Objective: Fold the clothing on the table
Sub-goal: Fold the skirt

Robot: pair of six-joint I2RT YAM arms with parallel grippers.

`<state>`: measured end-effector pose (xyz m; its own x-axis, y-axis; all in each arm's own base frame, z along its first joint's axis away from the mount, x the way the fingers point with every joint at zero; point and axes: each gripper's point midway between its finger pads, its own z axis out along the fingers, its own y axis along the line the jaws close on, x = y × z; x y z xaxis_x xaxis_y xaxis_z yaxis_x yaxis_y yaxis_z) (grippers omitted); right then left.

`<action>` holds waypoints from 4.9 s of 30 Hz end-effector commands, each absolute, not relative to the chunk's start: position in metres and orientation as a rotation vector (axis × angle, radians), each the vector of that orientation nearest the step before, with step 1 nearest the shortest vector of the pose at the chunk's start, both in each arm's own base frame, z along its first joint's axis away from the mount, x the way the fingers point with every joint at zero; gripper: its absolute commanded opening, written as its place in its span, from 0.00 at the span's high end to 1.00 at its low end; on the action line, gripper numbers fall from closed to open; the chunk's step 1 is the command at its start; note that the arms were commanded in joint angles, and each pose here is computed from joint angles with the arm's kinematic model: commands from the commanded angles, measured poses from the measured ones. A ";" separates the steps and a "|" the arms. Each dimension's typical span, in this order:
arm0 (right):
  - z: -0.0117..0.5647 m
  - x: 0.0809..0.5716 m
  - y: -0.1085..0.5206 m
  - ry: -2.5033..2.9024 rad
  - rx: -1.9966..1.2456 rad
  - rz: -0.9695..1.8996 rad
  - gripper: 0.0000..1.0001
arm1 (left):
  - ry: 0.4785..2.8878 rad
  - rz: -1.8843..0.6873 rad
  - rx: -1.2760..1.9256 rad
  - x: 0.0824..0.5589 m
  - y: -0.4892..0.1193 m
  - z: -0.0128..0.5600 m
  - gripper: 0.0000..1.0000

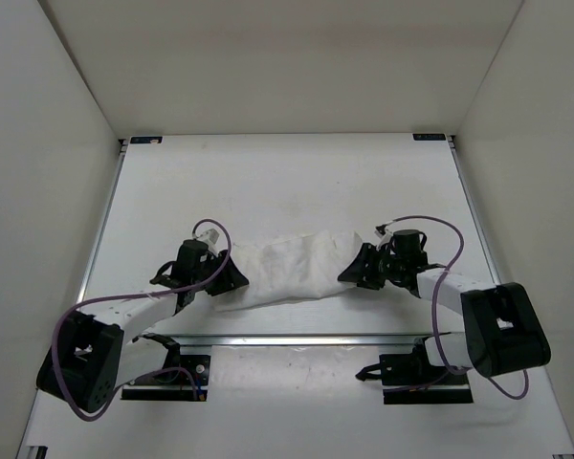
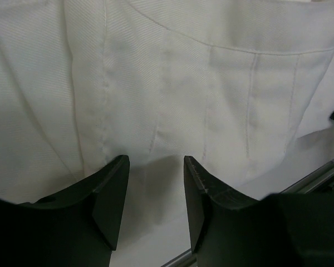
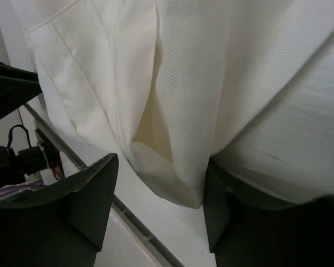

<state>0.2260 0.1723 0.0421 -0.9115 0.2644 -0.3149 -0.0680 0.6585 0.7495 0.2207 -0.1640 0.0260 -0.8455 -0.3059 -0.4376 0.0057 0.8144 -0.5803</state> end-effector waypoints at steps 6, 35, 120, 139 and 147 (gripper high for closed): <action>0.040 0.244 0.156 2.449 0.254 1.077 1.00 | 2.552 -0.625 -0.269 0.210 -0.137 0.001 0.45; 0.132 0.382 0.123 2.369 0.099 0.862 1.00 | 2.381 -0.945 -0.118 0.377 -0.210 0.108 0.43; 0.211 0.328 0.445 2.136 -0.823 1.181 0.49 | 1.776 -0.855 -0.583 0.294 -0.095 0.224 0.63; 0.107 0.362 0.407 2.439 -0.399 1.518 0.54 | 1.709 -1.130 -0.428 0.277 -0.134 0.275 0.56; 0.092 0.371 0.396 2.560 -0.136 1.505 0.54 | 1.691 -1.155 -0.424 0.274 -0.136 0.280 0.55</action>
<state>0.3600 0.4003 0.0728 -0.9747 -0.0494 -0.2180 -0.2128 0.5041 0.8370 0.2795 -0.1320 0.2611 -0.4432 -0.7229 -0.5301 0.1799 0.5076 -0.8426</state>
